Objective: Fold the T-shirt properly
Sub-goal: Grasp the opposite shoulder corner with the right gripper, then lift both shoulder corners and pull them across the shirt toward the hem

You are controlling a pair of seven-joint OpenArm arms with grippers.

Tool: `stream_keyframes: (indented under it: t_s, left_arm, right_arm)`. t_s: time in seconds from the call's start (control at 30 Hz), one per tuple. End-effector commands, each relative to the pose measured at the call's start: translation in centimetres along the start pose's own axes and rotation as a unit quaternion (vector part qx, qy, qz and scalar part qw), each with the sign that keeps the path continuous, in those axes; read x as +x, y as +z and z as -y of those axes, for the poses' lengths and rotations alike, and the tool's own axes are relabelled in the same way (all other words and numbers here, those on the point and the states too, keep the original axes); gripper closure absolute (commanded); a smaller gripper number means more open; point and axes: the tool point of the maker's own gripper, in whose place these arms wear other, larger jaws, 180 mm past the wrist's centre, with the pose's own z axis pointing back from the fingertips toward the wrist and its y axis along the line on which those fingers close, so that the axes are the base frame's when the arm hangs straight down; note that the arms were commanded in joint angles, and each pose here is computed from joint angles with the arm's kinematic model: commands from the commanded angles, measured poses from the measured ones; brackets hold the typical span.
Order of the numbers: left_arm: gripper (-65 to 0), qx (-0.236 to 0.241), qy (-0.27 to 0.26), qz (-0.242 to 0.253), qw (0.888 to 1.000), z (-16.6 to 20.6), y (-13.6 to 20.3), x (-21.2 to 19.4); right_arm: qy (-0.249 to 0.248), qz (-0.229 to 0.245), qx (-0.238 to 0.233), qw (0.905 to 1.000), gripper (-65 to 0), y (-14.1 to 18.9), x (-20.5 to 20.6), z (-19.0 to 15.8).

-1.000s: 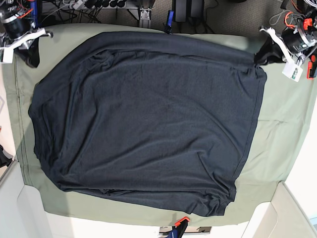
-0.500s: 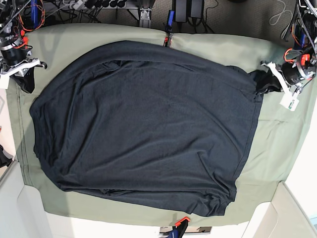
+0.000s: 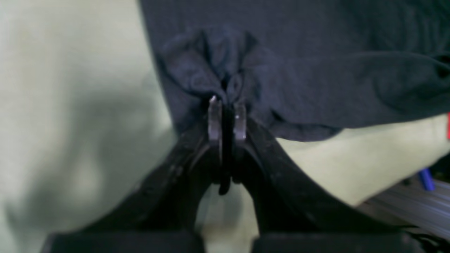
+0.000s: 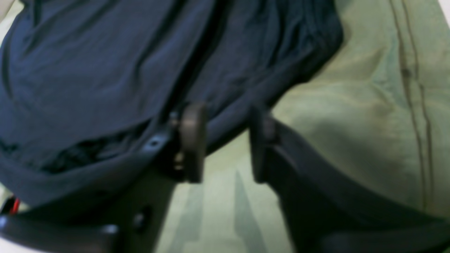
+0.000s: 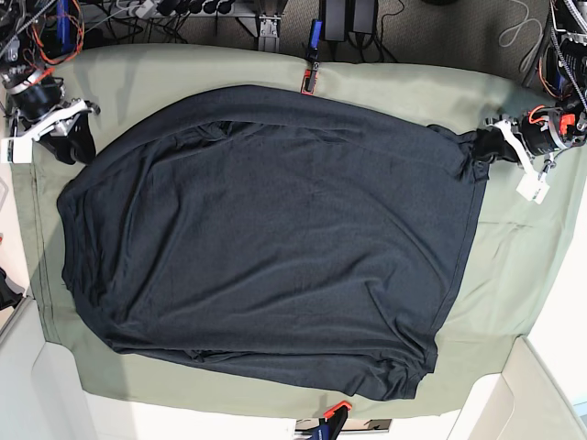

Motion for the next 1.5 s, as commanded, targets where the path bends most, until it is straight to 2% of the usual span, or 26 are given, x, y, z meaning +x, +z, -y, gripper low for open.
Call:
stream_keyframes:
  t_s: [0.0, 0.13, 0.27, 0.33, 0.6, 0.8, 0.83, 0.87, 1.0, 1.17, 1.23, 1.33, 1.47]
  left_arm:
    - [0.0, 0.000, -0.007, 0.015, 1.000, -0.3, 0.8, 1.2]
    - [0.0, -0.012, 0.001, 0.025, 1.000, 0.1, 0.8, 1.6]
    - [0.0, -0.015, 0.004, 0.028, 0.999, 0.3, 0.8, 1.7]
    - [0.0, -0.016, 0.004, 0.029, 0.999, 0.3, 0.8, 1.6]
    - [0.0, -0.015, 0.004, 0.024, 1.000, 0.3, 0.8, 1.5]
    - [0.0, -0.016, 0.004, 0.024, 1.000, 0.3, 0.8, 1.4]
    - [0.0, -0.015, 0.004, 0.024, 1.000, 0.3, 0.8, 1.4]
    - [0.0, -0.016, 0.004, 0.024, 1.000, 0.3, 0.8, 1.4]
    - [0.0, -0.015, 0.004, 0.023, 1.000, 0.3, 0.8, 1.4]
    - [0.0, -0.016, 0.002, 0.019, 1.000, 0.4, 0.8, 1.3]
    - [0.0, -0.018, -0.007, 0.003, 1.000, 0.8, 0.9, 1.0]
    - [0.0, -0.030, -0.026, -0.009, 0.999, 2.1, 1.5, 0.8]
    - [0.0, -0.038, -0.066, -0.028, 0.997, 3.8, 2.5, -0.3]
  right_arm:
    - [0.009, 0.017, 0.008, 0.9998, -26.8, 0.7, 0.9, -0.6]
    - [-0.005, 0.013, 0.018, 0.9997, -28.2, 1.7, -0.5, -2.2]
    - [-0.036, 0.017, 0.020, 0.9990, -28.2, 1.4, -1.7, -3.1]
    - [-0.042, 0.021, 0.014, 0.9988, -28.2, 0.9, -1.8, -3.4]
    - [-0.046, -0.019, -0.030, 0.9983, -28.2, -2.9, -4.0, -3.1]
    - [-0.072, -0.027, -0.026, 0.9967, -28.2, -3.7, -5.1, -3.7]
    - [-0.073, -0.027, -0.026, 0.9966, -27.1, -3.8, -5.1, -3.7]
    - [-0.073, -0.027, -0.026, 0.9966, -23.4, -3.8, -5.1, -3.8]
    - [-0.074, -0.024, -0.025, 0.9966, -0.5, -3.8, -4.9, -3.8]
    - [-0.068, -0.024, -0.019, 0.9972, 0.0, -3.8, -4.9, -3.9]
    - [-0.061, -0.026, -0.017, 0.9976, 0.0, -3.4, -4.8, -3.9]
    - [-0.043, -0.025, -0.031, 0.9983, 0.0, -1.8, -4.4, -2.8]
    - [-0.033, 0.000, -0.049, 0.9983, 0.0, 1.5, -2.8, -1.3]
